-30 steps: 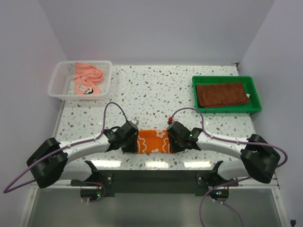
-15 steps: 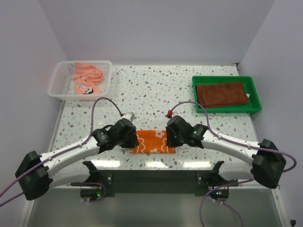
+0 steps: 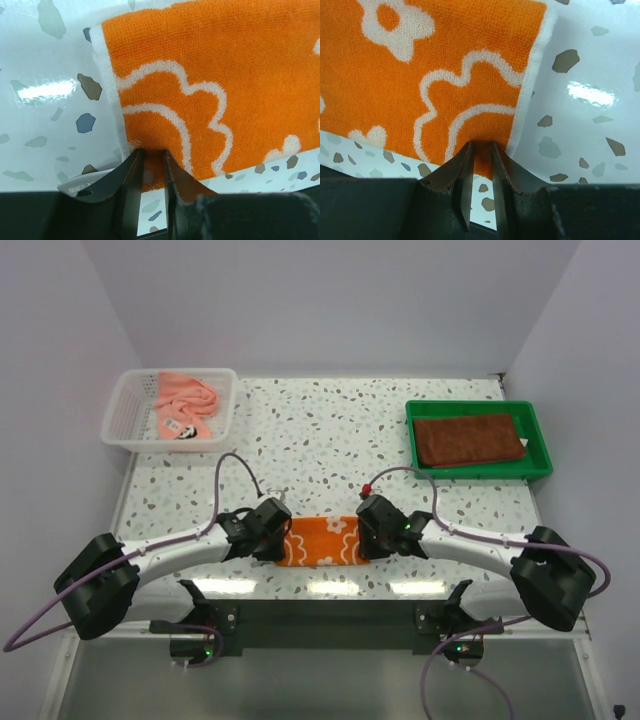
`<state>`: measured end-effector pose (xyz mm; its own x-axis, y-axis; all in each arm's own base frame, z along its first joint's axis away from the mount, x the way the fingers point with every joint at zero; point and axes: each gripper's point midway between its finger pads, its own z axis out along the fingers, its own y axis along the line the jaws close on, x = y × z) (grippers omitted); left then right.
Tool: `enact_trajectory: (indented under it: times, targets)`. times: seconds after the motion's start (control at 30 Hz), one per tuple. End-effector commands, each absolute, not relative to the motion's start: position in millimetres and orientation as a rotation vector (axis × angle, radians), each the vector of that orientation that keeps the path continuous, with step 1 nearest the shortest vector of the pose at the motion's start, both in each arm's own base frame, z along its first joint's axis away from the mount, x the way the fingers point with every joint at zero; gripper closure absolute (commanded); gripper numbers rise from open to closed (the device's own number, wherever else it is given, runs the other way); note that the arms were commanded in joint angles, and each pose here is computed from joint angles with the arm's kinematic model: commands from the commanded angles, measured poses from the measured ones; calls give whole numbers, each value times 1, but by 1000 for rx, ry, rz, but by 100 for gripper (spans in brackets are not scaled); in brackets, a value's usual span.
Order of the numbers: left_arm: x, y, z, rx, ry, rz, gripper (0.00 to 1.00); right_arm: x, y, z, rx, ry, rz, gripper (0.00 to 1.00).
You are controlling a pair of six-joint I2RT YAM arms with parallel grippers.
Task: Fold and stack the towels
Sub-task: Fold the towel, then neatly place the folded towel into the bin
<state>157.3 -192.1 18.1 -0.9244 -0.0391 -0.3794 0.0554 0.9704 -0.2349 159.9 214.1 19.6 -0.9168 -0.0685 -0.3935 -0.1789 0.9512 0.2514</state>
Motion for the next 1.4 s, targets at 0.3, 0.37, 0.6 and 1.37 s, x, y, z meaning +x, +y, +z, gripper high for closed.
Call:
enact_trajectory:
  times: [0.3,0.37,0.6,1.37]
  targets:
    - [199,-202,98,39,2528,-307,26,208,137,67,41,2601,225,42]
    - [206,-212,112,122,2477,-322,21,216,117,69,119,2598,190,28]
    - [195,-313,120,567,2400,-362,20,226,63,59,384,2634,199,1]
    - [152,-418,30,1217,2271,-39,44,226,61,47,499,2644,403,1]
